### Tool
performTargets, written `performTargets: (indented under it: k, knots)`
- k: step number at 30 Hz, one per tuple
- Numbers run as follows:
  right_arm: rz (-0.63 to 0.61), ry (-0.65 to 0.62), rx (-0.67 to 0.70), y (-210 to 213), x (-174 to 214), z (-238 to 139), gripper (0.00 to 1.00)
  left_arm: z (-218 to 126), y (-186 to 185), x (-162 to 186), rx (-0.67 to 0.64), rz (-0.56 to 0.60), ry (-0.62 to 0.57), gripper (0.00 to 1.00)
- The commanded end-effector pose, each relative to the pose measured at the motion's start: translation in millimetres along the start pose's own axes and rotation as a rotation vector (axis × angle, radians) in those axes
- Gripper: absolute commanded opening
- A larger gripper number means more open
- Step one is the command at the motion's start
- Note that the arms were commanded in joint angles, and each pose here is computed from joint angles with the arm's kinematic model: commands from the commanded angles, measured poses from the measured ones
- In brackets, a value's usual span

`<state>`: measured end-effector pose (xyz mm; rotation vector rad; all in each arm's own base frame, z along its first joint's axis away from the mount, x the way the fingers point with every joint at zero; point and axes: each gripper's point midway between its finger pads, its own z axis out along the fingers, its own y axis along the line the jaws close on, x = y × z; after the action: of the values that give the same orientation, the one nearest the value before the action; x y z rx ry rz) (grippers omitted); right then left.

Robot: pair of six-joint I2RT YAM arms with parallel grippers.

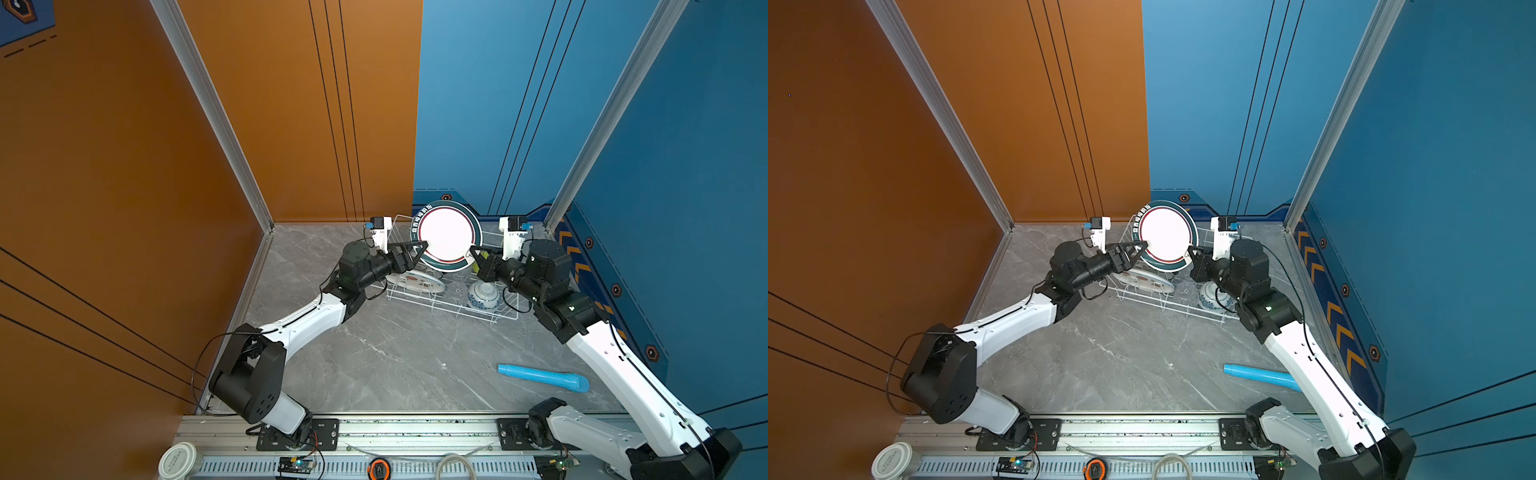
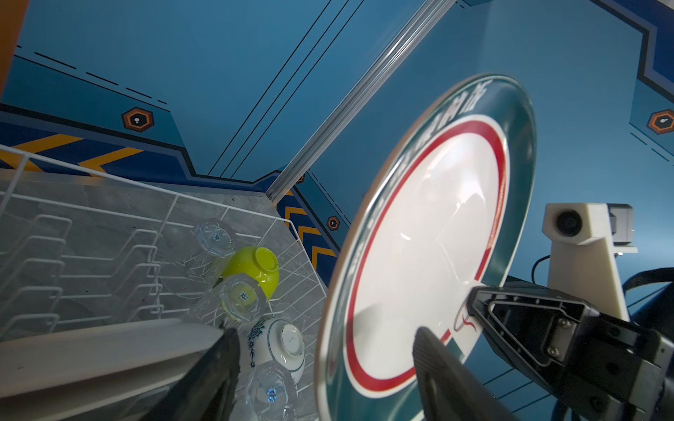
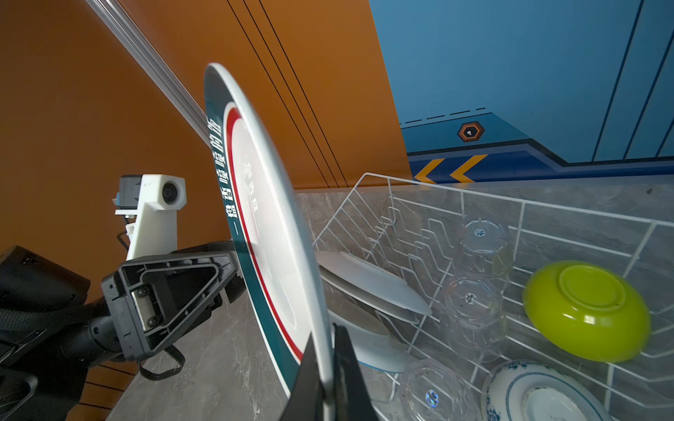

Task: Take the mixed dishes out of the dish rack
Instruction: 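Raise the plate upright while left gripper moves toward its edge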

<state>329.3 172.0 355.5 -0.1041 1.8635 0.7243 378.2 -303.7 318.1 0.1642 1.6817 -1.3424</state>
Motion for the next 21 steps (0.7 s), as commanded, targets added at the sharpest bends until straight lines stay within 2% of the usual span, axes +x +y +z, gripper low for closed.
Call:
performTargets:
  k: [1, 11, 15, 19, 21]
  knots:
    - [0.022, -0.065, -0.078, 14.9, -18.0, -1.8, 0.0, 0.7, -11.6, -0.8, 0.051, 0.017, -0.001, 0.71]
    - [0.066, -0.053, -0.108, 16.9, -13.4, 6.1, 0.0, -1.1, -16.0, -11.0, 0.052, 0.005, -0.039, 0.6]
    - [0.094, -0.043, -0.127, 18.3, -9.2, 8.9, 0.0, -0.7, -17.6, -11.7, 0.062, 0.001, -0.037, 0.49]
    - [0.109, -0.037, -0.13, 16.4, -4.4, 9.4, 0.0, -1.3, -21.1, -12.5, 0.076, 0.0, -0.038, 0.42]
    - [0.115, -0.032, -0.129, 15.3, -1.3, 10.3, 0.0, -2.1, -22.0, -13.0, 0.076, -0.001, -0.04, 0.34]
